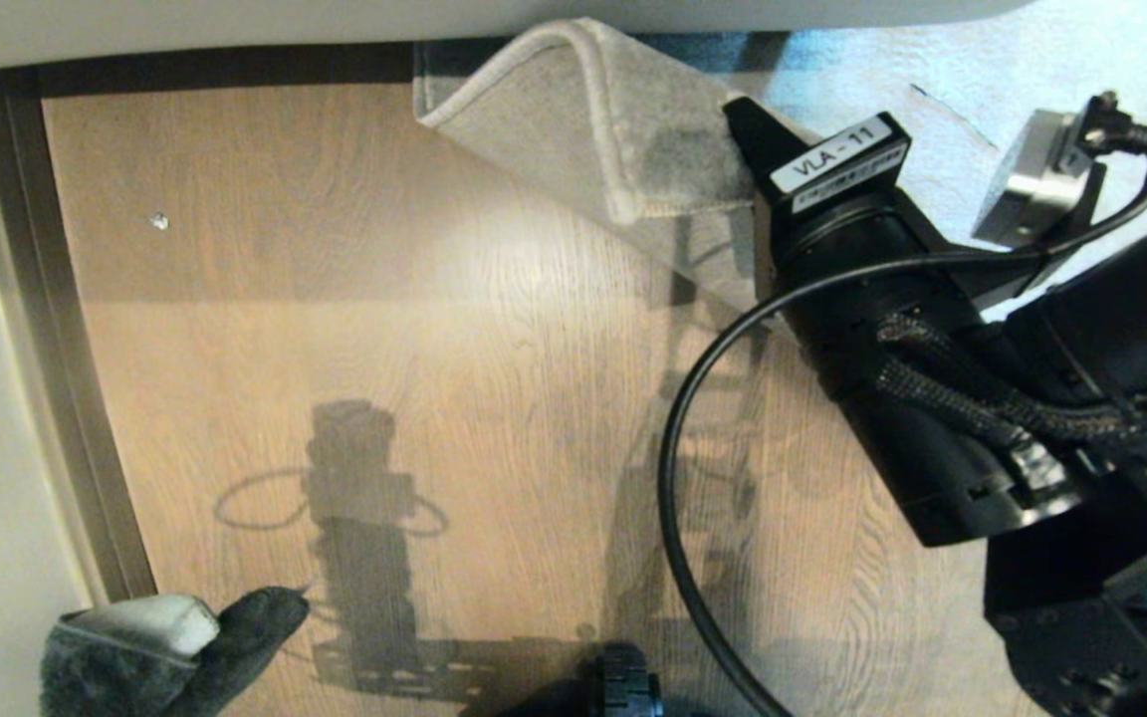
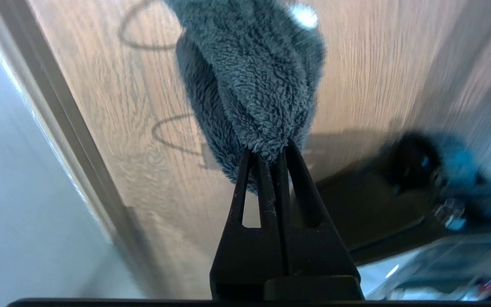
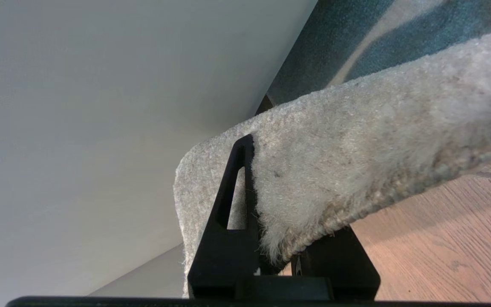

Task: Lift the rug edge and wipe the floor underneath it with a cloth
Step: Lay down the carpet

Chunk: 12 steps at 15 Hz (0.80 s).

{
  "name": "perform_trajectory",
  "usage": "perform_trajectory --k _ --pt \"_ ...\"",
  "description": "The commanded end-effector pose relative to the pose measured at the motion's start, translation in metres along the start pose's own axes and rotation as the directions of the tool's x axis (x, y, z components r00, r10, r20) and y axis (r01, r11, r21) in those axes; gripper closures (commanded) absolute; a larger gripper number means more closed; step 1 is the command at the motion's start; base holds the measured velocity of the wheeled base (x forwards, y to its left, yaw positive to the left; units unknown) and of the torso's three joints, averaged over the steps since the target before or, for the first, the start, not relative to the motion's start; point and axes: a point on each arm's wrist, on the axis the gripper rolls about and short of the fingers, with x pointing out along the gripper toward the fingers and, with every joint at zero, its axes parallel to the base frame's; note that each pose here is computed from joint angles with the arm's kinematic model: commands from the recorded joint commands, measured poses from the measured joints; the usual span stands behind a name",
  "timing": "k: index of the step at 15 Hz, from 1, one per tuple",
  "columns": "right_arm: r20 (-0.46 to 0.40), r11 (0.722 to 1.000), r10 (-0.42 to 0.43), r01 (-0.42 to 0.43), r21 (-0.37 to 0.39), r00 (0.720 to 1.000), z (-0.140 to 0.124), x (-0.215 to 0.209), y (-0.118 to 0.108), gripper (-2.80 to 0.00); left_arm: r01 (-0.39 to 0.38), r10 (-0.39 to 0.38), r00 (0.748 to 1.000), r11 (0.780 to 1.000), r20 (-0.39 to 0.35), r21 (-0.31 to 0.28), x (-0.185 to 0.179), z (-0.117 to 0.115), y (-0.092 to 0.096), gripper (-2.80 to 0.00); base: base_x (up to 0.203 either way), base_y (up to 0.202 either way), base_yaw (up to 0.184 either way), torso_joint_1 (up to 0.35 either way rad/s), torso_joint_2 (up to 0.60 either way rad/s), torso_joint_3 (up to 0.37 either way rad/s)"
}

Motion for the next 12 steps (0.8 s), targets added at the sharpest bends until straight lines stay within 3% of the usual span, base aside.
perform_trajectory --k 1,3,5,12 --pt "0.034 0.999 0.024 -0.025 0.023 0.999 0.0039 -0.0003 0.0029 0.0 0.016 -0.015 1.0 0.999 -0.011 0.046 0.0003 -0.0005 -0.0003 0.0 0.0 0.0 0.0 0.0 0.0 0.0" --pt "0.031 0.999 0.023 -0.023 0.023 0.999 0.0032 -0.0005 0.0023 0.0 0.02 -0.02 1.0 0.999 -0.011 0.04 0.0004 -0.0008 -0.0004 0.0 0.0 0.0 0.0 0.0 0.0 0.0" --pt "0.027 1.0 0.019 -0.02 0.021 0.999 0.0019 -0.0009 0.001 0.0 0.014 -0.014 1.0 1.0 -0.01 -0.024 0.0004 -0.0005 -0.0003 0.0 0.0 0.0 0.0 0.0 0.0 0.0" --pt "0.024 1.0 0.018 -0.018 0.02 1.0 0.0004 -0.0007 0.0003 0.0 0.014 -0.014 1.0 1.0 -0.012 -0.026 0.0004 -0.0009 -0.0003 0.0 0.0 0.0 0.0 0.0 0.0 0.0"
